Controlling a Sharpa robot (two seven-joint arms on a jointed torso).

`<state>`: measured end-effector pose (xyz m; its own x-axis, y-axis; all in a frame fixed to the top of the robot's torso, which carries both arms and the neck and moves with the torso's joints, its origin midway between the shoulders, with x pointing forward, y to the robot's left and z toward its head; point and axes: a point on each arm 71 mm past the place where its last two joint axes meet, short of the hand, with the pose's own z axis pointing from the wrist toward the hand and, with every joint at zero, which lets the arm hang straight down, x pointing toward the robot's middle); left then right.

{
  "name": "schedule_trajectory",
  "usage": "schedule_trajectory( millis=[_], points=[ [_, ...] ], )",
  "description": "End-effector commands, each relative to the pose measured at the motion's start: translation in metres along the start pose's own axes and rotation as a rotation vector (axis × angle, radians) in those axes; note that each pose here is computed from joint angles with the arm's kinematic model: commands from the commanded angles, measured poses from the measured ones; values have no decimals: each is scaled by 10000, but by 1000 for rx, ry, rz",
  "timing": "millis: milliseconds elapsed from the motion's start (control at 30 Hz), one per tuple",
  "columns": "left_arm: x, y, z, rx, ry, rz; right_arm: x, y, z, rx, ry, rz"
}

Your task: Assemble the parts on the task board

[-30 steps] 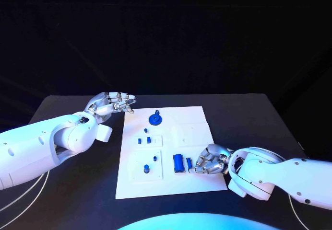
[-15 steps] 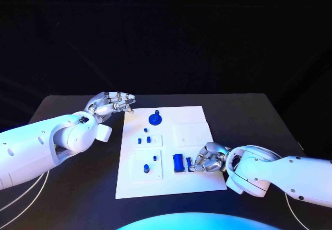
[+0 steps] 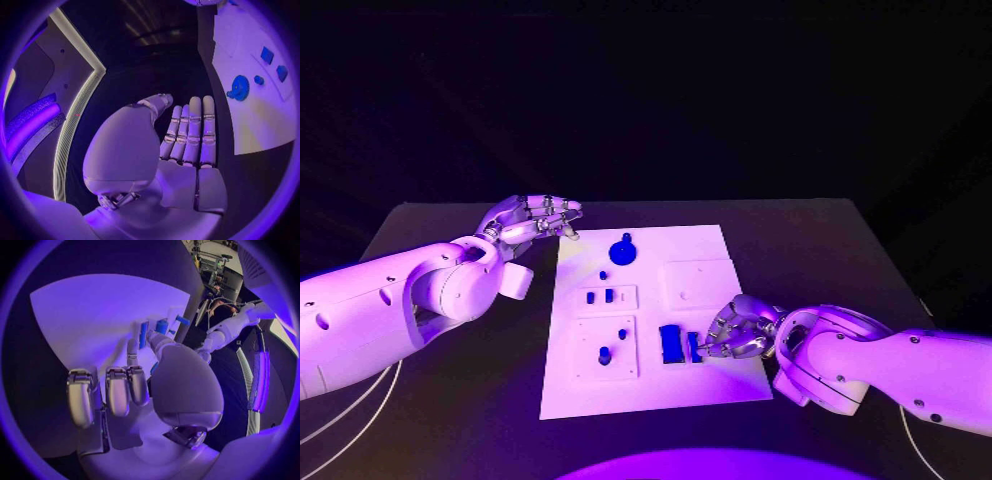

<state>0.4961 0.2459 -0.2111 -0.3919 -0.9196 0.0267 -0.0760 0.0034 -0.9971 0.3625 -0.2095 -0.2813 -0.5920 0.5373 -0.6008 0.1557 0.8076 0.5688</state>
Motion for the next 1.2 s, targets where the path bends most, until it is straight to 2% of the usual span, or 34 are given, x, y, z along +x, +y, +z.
schedule_trajectory(
  millis=[33,200,400,600,767,967,1000,1200],
  points=[
    [28,-13,2,18,9,-16,-148,108,-13,-111,-85,102],
    [33,-20,11,31,-14,-42,-471,202,60,-253,-186,245],
    [10,-29,40,57,-70,-62,-823,199,262,-358,-290,358],
    [-96,-3,136,94,-178,-77,-1175,112,588,-412,-384,443],
    [-157,65,232,119,-263,-79,-1417,30,820,-434,-443,512],
    [-144,132,322,129,-306,-79,-1556,-30,966,-445,-473,584],
    [-109,143,311,81,-232,-65,-1536,-49,941,-358,-498,471],
    [-27,155,278,80,-249,-59,-1437,37,908,-379,-499,525]
  ],
)
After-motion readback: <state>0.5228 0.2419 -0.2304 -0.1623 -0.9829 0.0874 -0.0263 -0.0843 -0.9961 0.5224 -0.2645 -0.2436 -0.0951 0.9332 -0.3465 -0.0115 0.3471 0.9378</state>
